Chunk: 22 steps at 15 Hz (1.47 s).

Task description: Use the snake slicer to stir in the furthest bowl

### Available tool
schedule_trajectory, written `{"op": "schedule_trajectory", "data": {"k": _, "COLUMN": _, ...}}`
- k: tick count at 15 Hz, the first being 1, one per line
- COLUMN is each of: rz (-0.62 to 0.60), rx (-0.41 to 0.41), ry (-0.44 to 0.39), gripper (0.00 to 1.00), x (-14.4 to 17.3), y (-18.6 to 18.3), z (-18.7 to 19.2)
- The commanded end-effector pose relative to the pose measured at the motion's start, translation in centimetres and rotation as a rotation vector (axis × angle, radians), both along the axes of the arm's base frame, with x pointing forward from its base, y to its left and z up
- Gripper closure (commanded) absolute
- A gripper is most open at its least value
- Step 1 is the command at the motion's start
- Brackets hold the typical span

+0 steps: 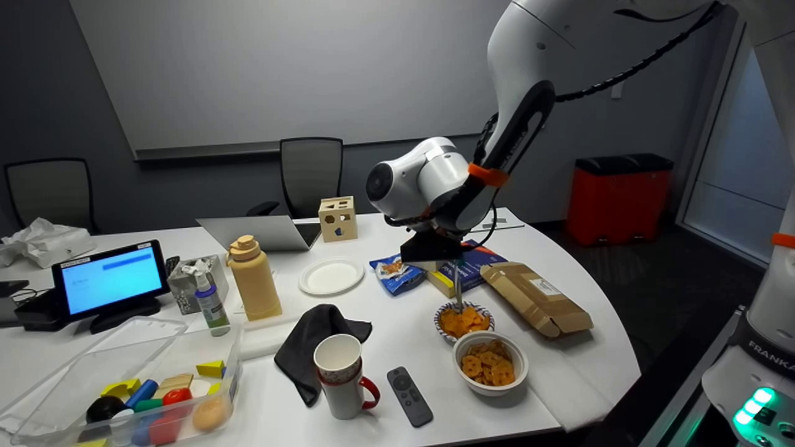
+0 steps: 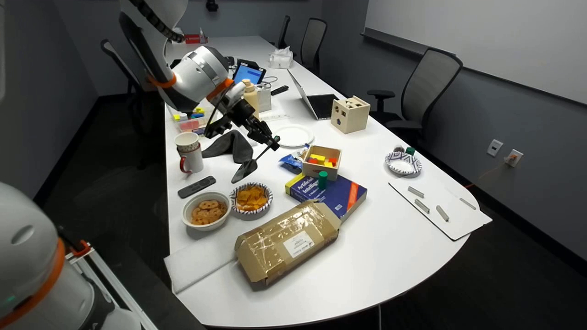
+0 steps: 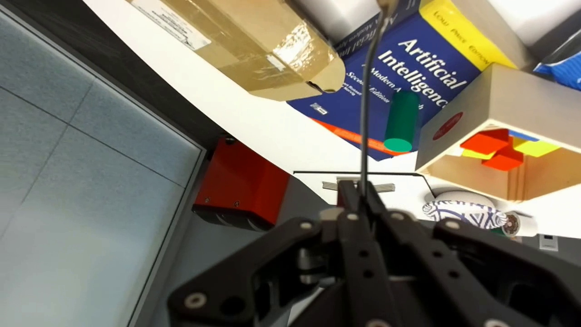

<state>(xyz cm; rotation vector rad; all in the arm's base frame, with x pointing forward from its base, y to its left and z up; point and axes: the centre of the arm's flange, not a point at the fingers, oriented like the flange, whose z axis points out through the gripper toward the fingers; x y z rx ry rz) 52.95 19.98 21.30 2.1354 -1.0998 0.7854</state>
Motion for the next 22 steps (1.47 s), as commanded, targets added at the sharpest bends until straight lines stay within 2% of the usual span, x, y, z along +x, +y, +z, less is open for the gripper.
{"op": "schedule_trajectory", "data": {"k": 1, "rz": -0.009, "rx": 0.008, "ry": 0.085, "gripper": 0.99, "x": -1.4, "y": 0.6, "z": -0.2}}
{"op": "schedule_trajectory", "data": {"k": 13, "rz": -0.016, "rx": -0.045, "ry": 0.339, "gripper": 0.99, "x": -5.5, "y": 1.2, "z": -7.1}}
{"op": "schedule_trajectory", "data": {"k": 17, "rz": 0.018, "rx": -0.057, "ry": 0.406, "gripper": 0.99, "x": -6.0, "y": 1.7, "z": -9.8}}
{"op": "schedule_trajectory", "data": {"k": 22, "rz": 0.052, "rx": -0.075, "ry": 0.453, "gripper": 0.99, "x": -6.6, "y": 2.4, "z": -11.2}}
